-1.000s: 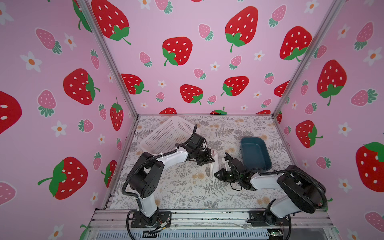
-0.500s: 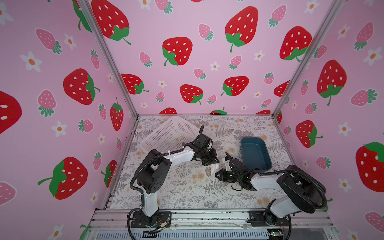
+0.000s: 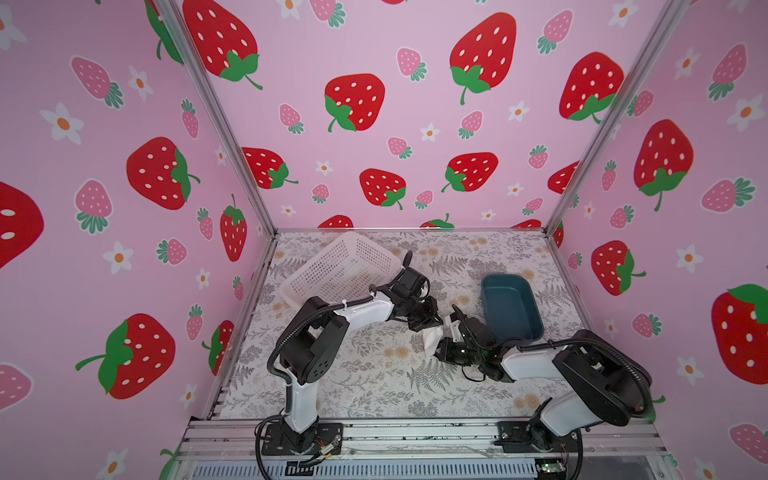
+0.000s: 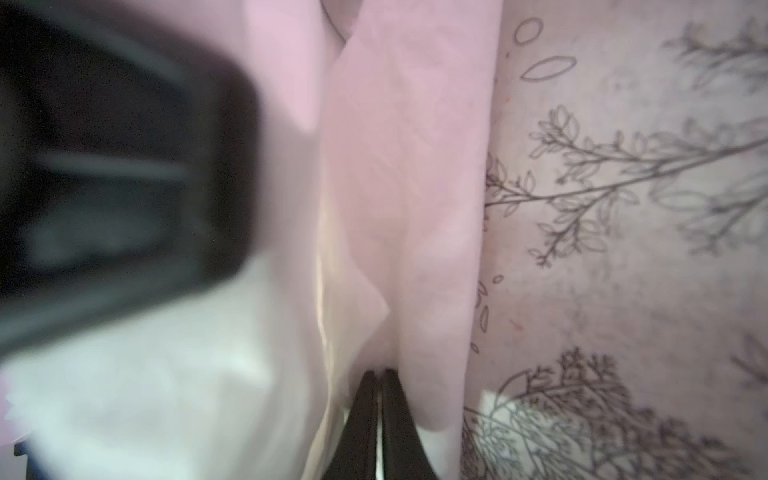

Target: Place the utensils on the paper napkin and roll it up

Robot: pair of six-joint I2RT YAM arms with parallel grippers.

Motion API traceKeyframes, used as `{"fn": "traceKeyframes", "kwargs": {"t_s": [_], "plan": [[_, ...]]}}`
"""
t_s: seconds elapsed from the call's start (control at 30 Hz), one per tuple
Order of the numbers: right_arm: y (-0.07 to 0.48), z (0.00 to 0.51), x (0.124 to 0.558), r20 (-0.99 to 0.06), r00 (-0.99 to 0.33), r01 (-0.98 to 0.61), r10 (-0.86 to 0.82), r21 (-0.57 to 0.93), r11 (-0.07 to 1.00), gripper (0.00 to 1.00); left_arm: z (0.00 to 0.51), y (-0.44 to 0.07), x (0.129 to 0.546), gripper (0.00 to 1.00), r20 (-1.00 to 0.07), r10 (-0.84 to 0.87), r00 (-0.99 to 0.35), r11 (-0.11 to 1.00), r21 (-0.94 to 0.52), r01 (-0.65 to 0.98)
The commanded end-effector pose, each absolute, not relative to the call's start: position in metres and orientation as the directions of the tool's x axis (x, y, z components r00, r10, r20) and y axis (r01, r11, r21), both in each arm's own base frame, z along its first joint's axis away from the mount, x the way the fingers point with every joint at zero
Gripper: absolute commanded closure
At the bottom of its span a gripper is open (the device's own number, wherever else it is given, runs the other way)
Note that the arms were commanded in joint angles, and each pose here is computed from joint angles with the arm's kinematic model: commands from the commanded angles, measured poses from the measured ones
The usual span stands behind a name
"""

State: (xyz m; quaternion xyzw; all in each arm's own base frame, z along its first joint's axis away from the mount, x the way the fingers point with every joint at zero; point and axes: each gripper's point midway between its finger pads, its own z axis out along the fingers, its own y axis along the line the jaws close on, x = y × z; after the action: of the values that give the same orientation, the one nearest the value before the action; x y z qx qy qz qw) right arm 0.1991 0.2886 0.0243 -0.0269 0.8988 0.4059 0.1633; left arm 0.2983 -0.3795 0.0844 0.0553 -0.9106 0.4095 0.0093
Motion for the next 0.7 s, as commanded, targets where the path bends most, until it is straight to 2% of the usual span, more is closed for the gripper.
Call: {"fn": "traceKeyframes", "kwargs": {"t_s": [0.0, 0.27, 0.67], "plan": [[0.279, 0.018, 0.193, -0.292, -0.952, -0.155, 0.090, 0.717, 0.680, 0.89, 0.094, -0.391, 0.305, 0.95, 0.051, -0.090, -0.995, 0.634, -0.767, -0.096], [0.274, 0.040, 0.199, -0.325, -0.936, -0.171, 0.134, 0.754, 0.634, 0.88, 0.088, -0.388, 0.304, 0.96, 0.053, -0.093, -0.994, 0.649, -0.754, -0.101], [0.265, 0.025, 0.195, -0.301, -0.944, -0.143, 0.136, 0.742, 0.655, 0.89, 0.090, -0.390, 0.306, 0.95, 0.047, -0.089, -0.995, 0.645, -0.759, -0.093]]}}
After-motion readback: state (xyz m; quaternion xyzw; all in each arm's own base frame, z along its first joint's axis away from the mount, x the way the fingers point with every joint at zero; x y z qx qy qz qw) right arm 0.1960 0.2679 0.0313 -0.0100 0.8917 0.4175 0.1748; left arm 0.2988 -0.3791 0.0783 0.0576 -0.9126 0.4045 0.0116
